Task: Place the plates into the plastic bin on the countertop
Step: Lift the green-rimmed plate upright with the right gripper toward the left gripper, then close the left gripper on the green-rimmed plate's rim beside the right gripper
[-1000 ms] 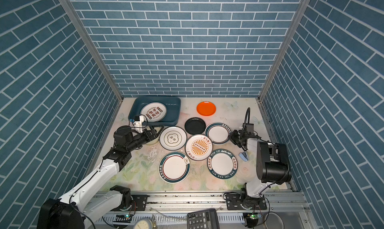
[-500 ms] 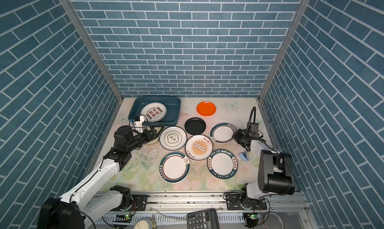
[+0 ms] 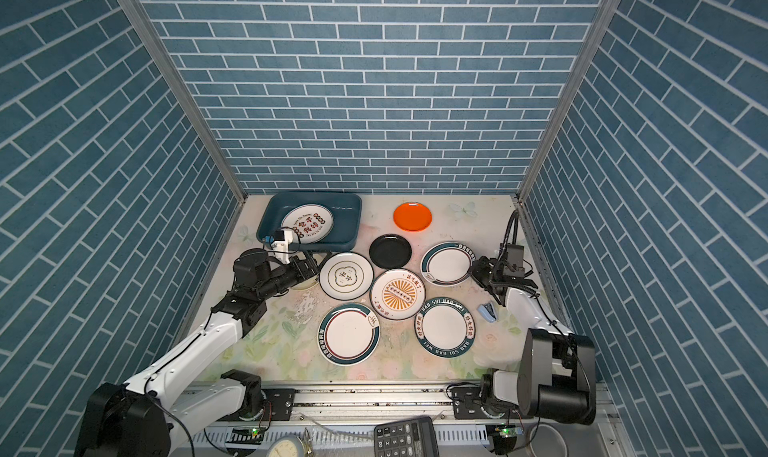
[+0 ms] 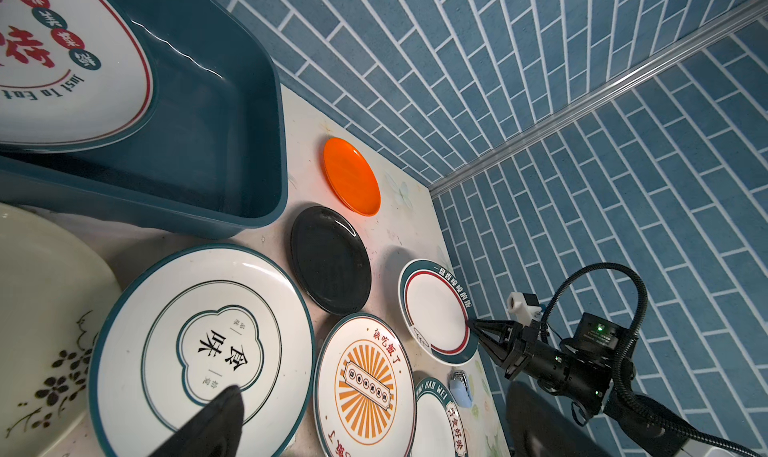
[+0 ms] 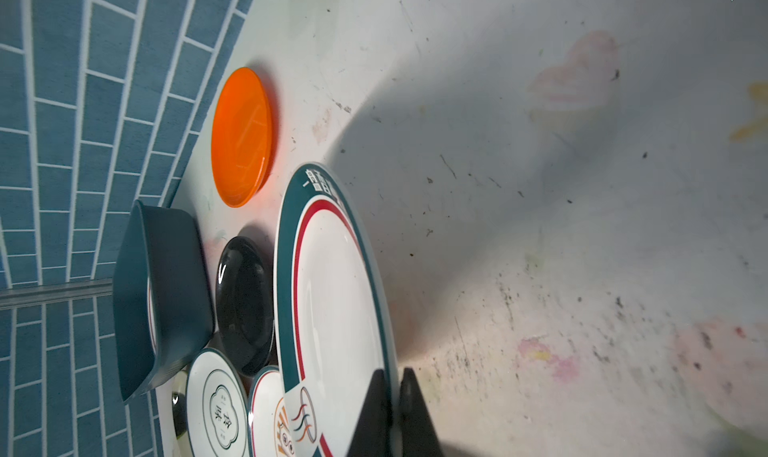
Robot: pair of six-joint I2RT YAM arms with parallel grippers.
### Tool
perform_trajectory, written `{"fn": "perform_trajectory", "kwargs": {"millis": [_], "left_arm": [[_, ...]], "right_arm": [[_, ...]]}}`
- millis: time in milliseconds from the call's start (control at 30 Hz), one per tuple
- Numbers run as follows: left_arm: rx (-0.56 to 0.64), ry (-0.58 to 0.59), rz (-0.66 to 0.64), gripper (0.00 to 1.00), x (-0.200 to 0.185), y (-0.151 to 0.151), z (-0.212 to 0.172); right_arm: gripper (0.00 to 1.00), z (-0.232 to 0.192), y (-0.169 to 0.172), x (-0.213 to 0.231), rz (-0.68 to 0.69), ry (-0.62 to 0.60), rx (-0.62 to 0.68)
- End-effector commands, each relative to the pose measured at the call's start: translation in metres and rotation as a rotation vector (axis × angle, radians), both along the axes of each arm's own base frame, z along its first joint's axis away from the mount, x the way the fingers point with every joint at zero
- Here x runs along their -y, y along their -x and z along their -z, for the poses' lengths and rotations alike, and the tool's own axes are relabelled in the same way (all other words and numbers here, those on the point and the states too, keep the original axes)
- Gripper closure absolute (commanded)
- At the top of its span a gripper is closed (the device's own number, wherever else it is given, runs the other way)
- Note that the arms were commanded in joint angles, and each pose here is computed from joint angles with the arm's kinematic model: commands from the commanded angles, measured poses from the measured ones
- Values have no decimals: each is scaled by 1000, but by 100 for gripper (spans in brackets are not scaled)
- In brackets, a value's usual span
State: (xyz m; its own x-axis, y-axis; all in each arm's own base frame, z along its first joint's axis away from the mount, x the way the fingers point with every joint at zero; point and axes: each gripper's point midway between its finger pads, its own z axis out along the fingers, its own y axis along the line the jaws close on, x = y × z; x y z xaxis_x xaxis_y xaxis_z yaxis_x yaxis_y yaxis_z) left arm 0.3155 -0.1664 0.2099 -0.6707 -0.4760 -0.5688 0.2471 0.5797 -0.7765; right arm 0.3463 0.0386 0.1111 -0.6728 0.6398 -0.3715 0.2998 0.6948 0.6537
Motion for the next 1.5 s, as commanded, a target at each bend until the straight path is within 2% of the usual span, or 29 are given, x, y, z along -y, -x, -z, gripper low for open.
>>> {"fn": "perform_trajectory", "kwargs": {"millis": [0, 367, 667, 1000, 1367, 1467], "left_arm": [[53, 7, 25, 0, 8, -3, -16], [72, 27, 83, 1, 28, -2, -17], [52, 115, 162, 1, 56, -5, -14], [15, 99, 205, 1, 76, -7, 6], [-13, 170, 227, 18, 92, -16, 12], [-5, 187, 236, 19, 97, -18, 12]], "right_arm": [[100, -27, 1, -6, -36, -19, 91], [100, -74, 7, -37, -157, -87, 234], [100, -90, 4, -88, -302, -160, 342], [100, -106, 4, -135, -443, -196, 434], [100, -106, 8, -151, -514, -218, 441], [100, -104, 8, -153, -527, -221, 434]]}}
